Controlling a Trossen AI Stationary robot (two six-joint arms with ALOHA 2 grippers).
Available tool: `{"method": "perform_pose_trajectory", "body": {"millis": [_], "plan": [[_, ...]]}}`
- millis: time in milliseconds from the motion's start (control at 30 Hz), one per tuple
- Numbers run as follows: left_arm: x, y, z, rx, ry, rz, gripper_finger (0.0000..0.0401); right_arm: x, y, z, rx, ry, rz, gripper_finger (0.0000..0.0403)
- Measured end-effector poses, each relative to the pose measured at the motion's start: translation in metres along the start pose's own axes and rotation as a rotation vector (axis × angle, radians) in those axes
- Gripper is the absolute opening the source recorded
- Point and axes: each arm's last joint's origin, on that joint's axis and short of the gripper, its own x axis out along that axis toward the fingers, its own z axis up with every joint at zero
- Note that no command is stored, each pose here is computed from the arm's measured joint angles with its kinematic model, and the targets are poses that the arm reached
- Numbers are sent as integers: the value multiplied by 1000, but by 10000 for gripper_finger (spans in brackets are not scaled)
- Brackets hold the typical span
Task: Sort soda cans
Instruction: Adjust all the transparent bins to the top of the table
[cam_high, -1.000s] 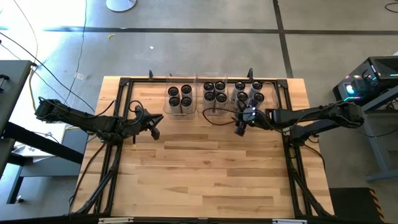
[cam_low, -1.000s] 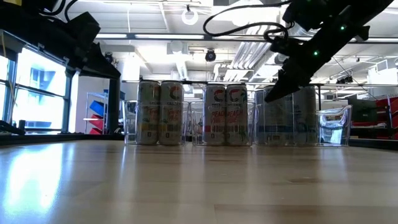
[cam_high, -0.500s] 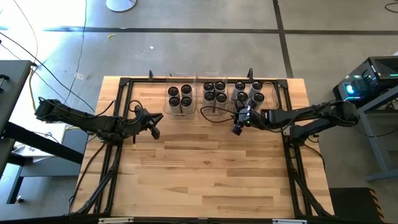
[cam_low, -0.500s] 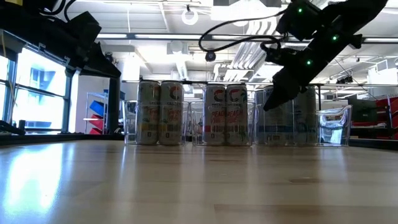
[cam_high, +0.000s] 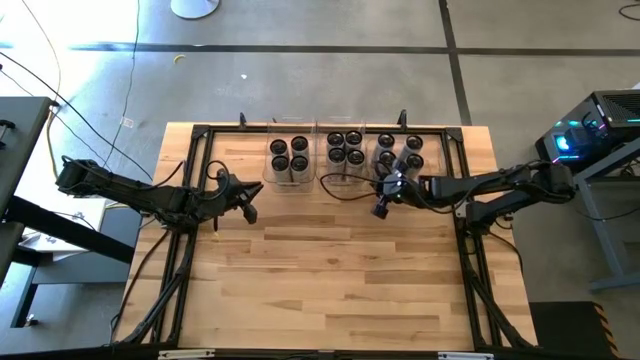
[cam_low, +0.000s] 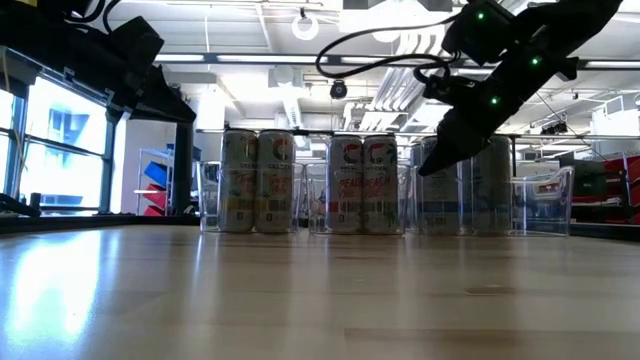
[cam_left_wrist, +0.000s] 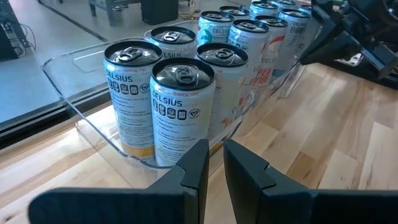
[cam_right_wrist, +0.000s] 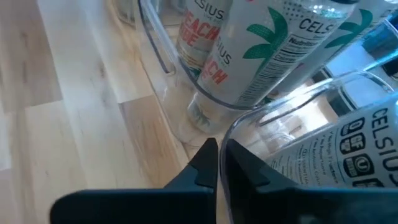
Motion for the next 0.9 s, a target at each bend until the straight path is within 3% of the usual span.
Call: {"method": "perform_pose_trajectory", "body": {"millis": [367,767,900], "plan": [[0,0,0,1,0,0,44,-6,8,-4,-39,41,58,5],[0,0,-1,8,7,1,44,-36,22,-11,-122,51,167,13],[0,0,-1,9,8,0,44,-43,26,-14,-99,65,185,16]]}}
